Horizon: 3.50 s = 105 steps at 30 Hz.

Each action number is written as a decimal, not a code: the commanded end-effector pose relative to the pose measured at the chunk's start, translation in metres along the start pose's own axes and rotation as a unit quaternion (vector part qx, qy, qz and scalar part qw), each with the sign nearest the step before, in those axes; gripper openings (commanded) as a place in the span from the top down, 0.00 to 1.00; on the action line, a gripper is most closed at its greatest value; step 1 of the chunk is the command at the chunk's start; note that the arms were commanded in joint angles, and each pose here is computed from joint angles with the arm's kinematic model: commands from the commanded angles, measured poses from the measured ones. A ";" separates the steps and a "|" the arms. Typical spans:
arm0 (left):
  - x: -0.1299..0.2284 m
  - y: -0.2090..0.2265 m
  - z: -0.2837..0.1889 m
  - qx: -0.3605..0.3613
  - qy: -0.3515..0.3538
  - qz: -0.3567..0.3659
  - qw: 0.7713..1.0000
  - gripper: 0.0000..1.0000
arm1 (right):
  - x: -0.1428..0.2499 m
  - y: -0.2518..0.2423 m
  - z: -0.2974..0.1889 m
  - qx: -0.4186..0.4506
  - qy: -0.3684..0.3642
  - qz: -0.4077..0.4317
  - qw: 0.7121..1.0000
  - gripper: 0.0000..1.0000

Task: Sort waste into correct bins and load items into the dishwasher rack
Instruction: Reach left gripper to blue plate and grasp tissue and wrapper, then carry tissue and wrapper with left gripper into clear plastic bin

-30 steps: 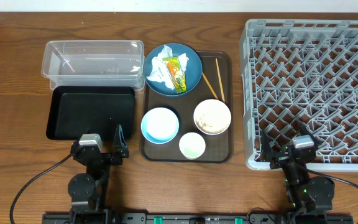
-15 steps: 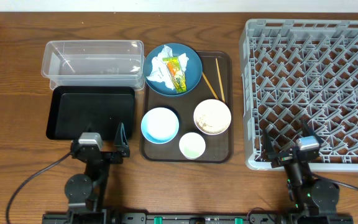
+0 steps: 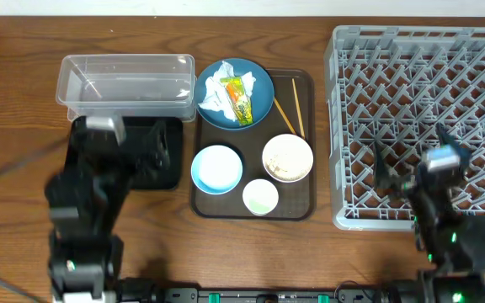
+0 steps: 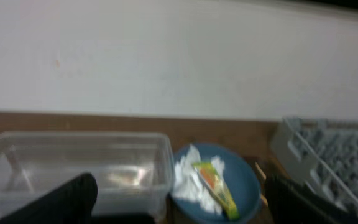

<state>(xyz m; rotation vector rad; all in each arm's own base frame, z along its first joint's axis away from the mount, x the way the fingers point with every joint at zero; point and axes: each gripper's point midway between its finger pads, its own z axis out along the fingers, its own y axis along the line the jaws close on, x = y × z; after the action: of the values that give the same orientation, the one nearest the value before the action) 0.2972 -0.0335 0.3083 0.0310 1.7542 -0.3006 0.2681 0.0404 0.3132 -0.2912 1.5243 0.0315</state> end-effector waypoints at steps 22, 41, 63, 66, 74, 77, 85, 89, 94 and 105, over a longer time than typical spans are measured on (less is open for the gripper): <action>0.033 -0.075 0.200 0.064 0.347 0.090 0.931 0.11 | -0.013 0.019 0.104 -0.163 0.299 0.093 0.936 0.01; 0.202 -0.057 0.268 -0.009 0.475 0.119 0.872 0.11 | 0.006 0.023 0.087 -0.164 0.349 0.103 0.917 0.01; 0.287 -0.035 0.280 -0.028 0.530 0.129 0.838 0.61 | 0.009 0.019 0.087 -0.152 0.353 0.099 0.918 0.01; 0.285 -0.036 0.280 -0.028 0.528 0.129 0.839 0.85 | 0.009 0.019 0.087 -0.152 0.353 0.099 0.918 0.01; 0.241 -0.046 0.278 -0.037 0.494 0.099 0.863 0.94 | 0.008 0.019 0.088 -0.152 0.352 0.099 0.918 0.01; 0.199 -0.055 0.276 -0.035 0.458 0.086 0.884 0.94 | 0.008 0.019 0.088 -0.152 0.350 0.099 0.919 0.01; 0.072 -0.059 0.247 -0.037 0.345 0.066 0.936 0.94 | 0.007 0.019 0.088 -0.152 0.350 0.099 0.919 0.01; 0.048 -0.021 0.235 -0.084 0.332 0.056 0.938 0.94 | 0.008 0.019 0.088 -0.152 0.350 0.099 0.919 0.01; 0.067 0.048 0.226 -0.153 0.368 0.027 0.917 0.94 | 0.008 0.019 0.088 -0.152 0.350 0.099 0.919 0.01; 0.144 0.121 0.231 -0.181 0.445 -0.041 0.876 0.83 | 0.007 0.018 0.089 -0.152 0.349 0.098 0.920 0.01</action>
<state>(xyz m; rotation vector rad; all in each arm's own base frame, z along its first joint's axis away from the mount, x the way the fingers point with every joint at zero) 0.5128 0.0139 0.1160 -0.1928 2.6953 0.0396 0.3508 0.0784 0.2964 -0.4265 2.2845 0.3710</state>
